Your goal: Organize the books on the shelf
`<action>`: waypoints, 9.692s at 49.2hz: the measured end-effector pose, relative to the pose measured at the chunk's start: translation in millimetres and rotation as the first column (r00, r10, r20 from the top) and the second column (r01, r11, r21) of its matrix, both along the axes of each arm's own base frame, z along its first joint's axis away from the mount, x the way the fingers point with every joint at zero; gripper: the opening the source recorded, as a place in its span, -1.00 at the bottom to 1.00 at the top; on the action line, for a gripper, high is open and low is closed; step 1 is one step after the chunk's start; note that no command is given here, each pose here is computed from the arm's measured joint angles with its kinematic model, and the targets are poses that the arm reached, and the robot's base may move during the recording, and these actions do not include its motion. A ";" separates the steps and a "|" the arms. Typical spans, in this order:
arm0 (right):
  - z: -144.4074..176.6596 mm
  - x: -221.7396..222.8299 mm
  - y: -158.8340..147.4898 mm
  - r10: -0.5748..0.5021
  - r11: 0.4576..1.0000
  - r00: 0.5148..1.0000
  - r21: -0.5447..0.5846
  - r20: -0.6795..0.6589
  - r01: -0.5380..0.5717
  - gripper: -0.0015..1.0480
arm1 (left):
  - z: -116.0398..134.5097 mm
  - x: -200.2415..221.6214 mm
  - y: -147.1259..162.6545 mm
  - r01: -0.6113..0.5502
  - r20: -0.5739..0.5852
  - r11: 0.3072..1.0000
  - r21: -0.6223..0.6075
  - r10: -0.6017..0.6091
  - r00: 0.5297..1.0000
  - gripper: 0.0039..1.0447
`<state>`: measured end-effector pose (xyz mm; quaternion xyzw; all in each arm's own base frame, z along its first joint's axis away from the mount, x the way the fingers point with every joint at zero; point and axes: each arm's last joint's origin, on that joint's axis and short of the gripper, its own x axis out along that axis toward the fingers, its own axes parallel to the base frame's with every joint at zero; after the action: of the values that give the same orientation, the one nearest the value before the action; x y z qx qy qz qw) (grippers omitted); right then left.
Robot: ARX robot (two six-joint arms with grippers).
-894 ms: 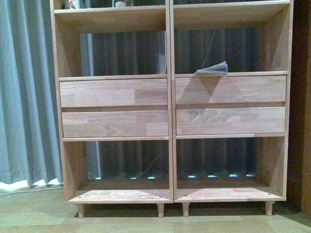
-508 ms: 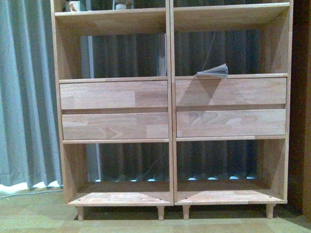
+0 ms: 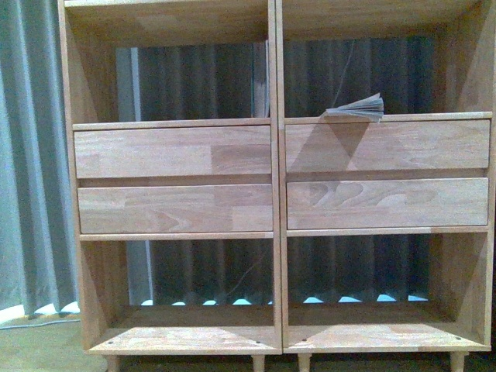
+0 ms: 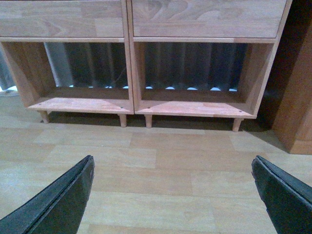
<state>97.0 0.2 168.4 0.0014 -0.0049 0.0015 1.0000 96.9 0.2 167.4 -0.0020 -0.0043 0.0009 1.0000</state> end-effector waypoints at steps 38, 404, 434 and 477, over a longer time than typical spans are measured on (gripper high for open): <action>0.0 0.0 0.0 0.000 1.000 1.000 0.000 0.000 0.000 0.86 | 0.0 0.0 0.0 0.000 0.000 1.000 0.000 0.000 1.000 0.86; 148.1 102.4 43.7 0.626 0.591 0.757 0.520 0.186 -0.617 0.86 | 197.7 182.0 -60.2 0.587 0.078 0.624 -0.517 -0.648 0.757 -0.88; 149.5 82.4 -6.1 0.415 0.877 0.898 0.199 0.143 -0.437 0.86 | 229.6 293.5 -133.7 0.332 0.248 0.922 0.201 -0.376 0.893 -0.88; 149.6 82.2 -6.1 0.415 0.878 0.898 0.195 0.144 -0.437 0.86 | 175.2 355.7 -180.6 0.230 0.204 0.925 0.301 -0.299 0.932 -0.09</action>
<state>179.2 -5.9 318.0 0.1140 -0.0535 0.2210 0.9671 452.7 -180.5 342.5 0.1348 -0.1279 -0.1358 0.9731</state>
